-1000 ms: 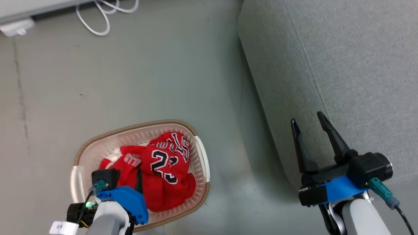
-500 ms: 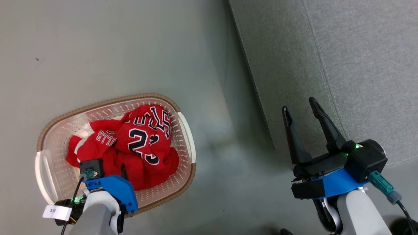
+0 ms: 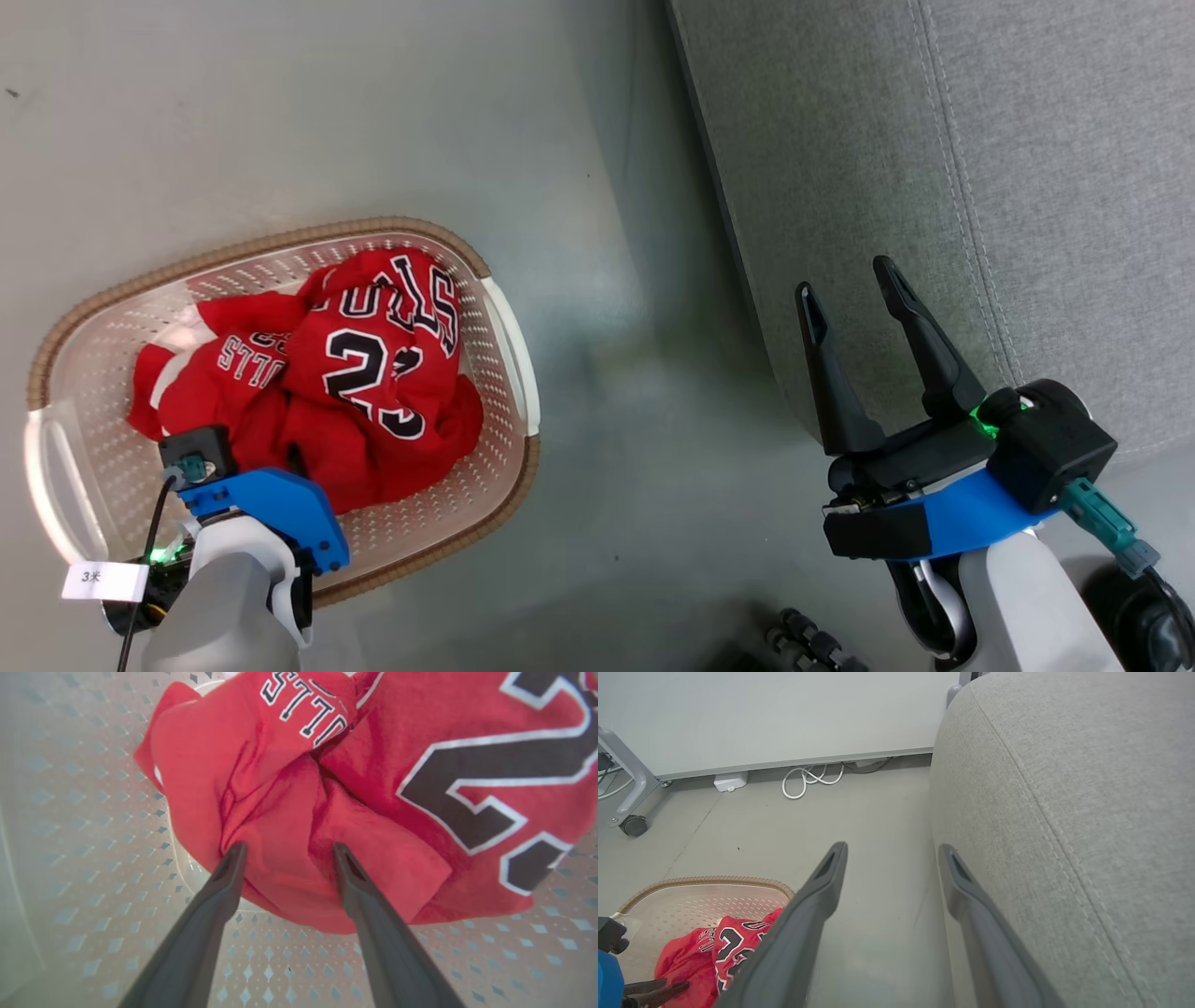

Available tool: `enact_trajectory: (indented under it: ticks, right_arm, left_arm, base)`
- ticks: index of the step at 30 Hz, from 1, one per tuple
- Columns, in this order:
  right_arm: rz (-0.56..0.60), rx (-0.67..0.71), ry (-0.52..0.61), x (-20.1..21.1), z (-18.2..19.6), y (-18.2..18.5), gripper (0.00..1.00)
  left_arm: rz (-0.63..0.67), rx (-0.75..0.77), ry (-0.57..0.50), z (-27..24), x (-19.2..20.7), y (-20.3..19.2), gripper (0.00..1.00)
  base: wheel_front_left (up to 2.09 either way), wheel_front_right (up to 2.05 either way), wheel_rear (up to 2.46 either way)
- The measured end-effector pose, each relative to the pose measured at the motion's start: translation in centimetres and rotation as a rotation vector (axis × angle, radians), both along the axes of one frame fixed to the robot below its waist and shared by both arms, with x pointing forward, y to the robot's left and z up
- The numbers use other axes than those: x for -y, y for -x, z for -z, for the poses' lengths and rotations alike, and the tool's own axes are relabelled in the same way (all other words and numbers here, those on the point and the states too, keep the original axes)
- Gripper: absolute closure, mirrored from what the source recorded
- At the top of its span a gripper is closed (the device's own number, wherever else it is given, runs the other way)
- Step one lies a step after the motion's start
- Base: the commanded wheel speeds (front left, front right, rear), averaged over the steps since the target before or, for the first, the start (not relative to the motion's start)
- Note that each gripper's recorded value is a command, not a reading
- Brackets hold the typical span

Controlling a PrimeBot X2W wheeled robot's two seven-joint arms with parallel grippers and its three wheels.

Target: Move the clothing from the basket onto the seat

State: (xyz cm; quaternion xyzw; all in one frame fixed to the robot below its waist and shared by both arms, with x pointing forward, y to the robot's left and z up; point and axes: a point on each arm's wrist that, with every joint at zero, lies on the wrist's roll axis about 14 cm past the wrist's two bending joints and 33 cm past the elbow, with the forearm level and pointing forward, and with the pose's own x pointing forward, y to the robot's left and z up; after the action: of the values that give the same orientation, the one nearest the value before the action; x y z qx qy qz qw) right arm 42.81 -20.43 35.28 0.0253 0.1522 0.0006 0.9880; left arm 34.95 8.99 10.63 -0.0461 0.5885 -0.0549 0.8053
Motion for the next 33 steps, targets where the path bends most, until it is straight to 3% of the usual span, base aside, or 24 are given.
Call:
enact_trajectory:
  ticks: [23, 24, 26, 29, 30, 31, 33]
  right_arm:
    - [0.005, -0.06, -0.01, 0.1, 2.5, 0.2, 0.0]
    - [0.005, -0.06, -0.01, 0.1, 2.5, 0.1, 0.0]
    - [0.004, -0.059, -0.011, 0.0, 2.5, 0.1, 0.0]
    - [0.003, -0.058, -0.011, 0.0, 2.4, 0.1, 0.0]
    - [0.003, -0.058, -0.012, 0.0, 2.4, 0.1, 0.0]
    - [0.003, -0.057, -0.012, 0.0, 2.4, 0.1, 0.0]
    - [0.002, -0.057, -0.012, -0.1, 2.4, 0.1, 0.0]
  left_arm:
    - [-0.037, -0.069, -0.039, 2.8, 0.0, 0.1, 0.02]
    - [-0.035, -0.067, -0.039, 2.8, 0.0, 0.0, 0.1]
    - [-0.033, -0.066, -0.039, 2.8, 0.0, 0.0, 0.54]
    - [-0.029, -0.065, -0.035, 2.7, -0.1, 0.0, 0.54]
    - [-0.03, -0.065, -0.035, 2.7, -0.1, 0.0, 0.95]
    - [-0.028, -0.063, -0.035, 2.7, -0.1, -0.1, 1.0]
    - [-0.025, -0.058, -0.034, 2.7, 0.0, -0.1, 1.0]
  base:
    - [0.0, 0.0, 0.0]
    - [0.0, 0.0, 0.0]
    - [0.0, 0.0, 0.0]
    - [0.0, 0.0, 0.0]
    - [0.0, 0.0, 0.0]
    - [0.0, 0.0, 0.0]
    - [0.0, 0.0, 0.0]
